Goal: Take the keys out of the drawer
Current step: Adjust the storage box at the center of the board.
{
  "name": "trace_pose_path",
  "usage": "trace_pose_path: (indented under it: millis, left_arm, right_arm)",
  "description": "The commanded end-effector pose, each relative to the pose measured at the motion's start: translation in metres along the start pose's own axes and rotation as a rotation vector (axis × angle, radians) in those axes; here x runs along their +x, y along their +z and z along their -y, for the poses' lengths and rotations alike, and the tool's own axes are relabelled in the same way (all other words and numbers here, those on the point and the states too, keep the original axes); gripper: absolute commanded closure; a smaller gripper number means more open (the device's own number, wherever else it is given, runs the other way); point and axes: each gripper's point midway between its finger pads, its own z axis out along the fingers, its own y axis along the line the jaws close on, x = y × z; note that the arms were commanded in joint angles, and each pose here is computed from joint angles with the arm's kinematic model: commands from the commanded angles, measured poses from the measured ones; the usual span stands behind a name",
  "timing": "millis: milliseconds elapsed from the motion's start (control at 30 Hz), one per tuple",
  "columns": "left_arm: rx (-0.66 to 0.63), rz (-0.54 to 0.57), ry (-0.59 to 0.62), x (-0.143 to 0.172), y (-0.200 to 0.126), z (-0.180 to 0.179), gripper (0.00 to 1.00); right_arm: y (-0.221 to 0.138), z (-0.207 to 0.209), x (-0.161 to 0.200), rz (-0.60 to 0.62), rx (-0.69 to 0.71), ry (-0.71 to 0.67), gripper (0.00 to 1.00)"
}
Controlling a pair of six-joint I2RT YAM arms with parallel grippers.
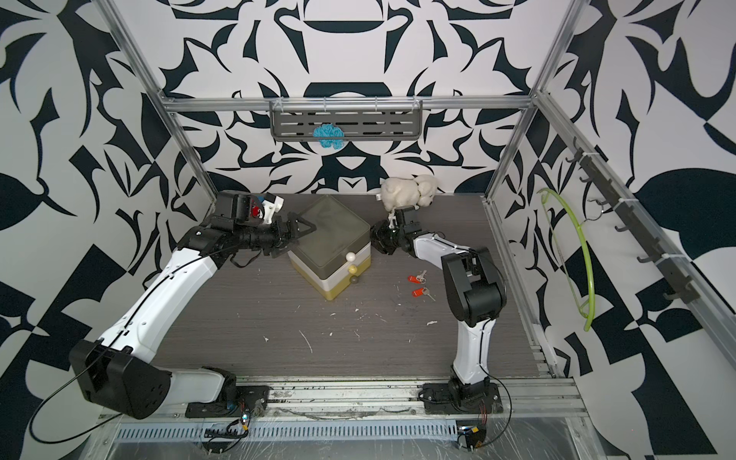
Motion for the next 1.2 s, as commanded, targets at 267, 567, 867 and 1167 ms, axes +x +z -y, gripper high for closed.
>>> trace_pose_path:
  millis: [267,567,867,1167]
  left_arm:
    - [0.019,-0.016,0.0,0.0,0.002,-0.005,0.01]
    - [0.052,-0.021,0.002,-0.012,0.008,0.004,0.01]
    - [0.077,0.005,0.023,-0.016,-0.001,0.017,0.01]
    - [0.106,-0.037,0.019,-0.009,0.014,0.022,0.01]
  right_arm:
    - [-0.007,0.002,0.065,-0.077,0.024,-0.059,0.52]
    - [-0.061,0.022,0.02,0.087,0.077,-0.033,0.48]
    - [-0.121,0.038,0.07,0.109,0.115,-0.03,0.47]
    - [-0.082,0.014,0.189,-0.071,0.039,-0.181,0.38]
